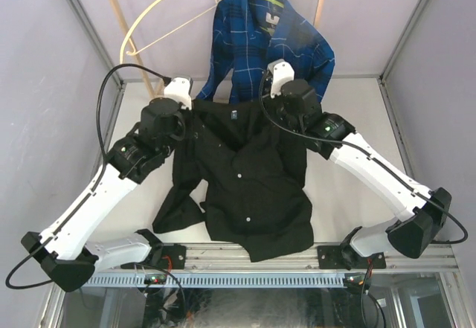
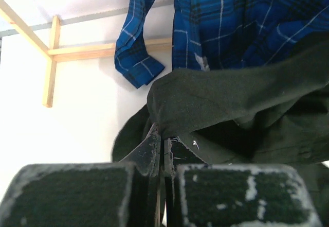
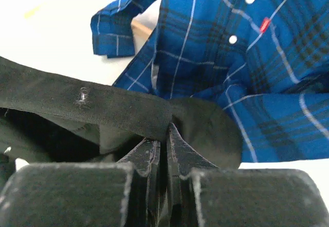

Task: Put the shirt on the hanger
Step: Adjust the shirt at the center of the board.

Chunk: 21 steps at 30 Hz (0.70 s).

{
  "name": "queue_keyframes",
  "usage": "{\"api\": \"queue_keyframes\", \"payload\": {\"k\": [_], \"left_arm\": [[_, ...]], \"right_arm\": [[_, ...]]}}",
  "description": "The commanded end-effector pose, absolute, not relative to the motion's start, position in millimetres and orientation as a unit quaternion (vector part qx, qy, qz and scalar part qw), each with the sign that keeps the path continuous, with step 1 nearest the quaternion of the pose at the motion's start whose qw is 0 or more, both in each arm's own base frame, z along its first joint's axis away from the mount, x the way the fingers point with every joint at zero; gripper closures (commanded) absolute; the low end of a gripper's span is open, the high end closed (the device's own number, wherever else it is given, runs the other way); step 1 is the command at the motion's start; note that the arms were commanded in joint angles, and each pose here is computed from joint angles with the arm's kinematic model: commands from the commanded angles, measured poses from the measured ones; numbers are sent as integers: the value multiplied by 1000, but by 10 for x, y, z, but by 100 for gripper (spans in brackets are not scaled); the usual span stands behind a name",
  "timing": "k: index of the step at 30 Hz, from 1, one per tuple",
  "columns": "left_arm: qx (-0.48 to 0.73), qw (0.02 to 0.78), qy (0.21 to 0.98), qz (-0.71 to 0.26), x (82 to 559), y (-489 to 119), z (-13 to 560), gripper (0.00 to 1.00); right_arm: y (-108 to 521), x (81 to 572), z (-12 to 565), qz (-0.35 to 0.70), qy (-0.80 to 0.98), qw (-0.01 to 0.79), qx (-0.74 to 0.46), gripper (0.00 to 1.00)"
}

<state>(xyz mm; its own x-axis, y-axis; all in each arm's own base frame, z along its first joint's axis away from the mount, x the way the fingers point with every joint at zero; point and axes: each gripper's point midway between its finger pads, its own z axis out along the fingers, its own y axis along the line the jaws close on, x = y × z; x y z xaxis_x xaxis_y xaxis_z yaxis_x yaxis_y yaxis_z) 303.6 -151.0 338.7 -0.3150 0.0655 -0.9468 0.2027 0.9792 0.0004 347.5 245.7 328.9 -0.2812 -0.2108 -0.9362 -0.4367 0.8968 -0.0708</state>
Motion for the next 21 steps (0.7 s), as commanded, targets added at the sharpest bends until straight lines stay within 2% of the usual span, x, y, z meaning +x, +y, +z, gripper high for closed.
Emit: {"api": "queue_keyframes", "payload": {"k": [1,7,16,21], "left_arm": [[39,644,754,-123,3069,-1546,3927,100],[31,660,742,-115,3178,-1461,4160,100],[24,696,709,-114,3453,-1391,4853,100],[32,689,714,-117,3552,-1468,4870,100]], "right_arm": [[2416,3365,4065,193,732,638,-141,100],[2295,3401,4352,205,701,671,-128,100],[2132,3617,5009,213,653,718,-110,100],[2122,3710,5051,209,660,713,-114,100]]}}
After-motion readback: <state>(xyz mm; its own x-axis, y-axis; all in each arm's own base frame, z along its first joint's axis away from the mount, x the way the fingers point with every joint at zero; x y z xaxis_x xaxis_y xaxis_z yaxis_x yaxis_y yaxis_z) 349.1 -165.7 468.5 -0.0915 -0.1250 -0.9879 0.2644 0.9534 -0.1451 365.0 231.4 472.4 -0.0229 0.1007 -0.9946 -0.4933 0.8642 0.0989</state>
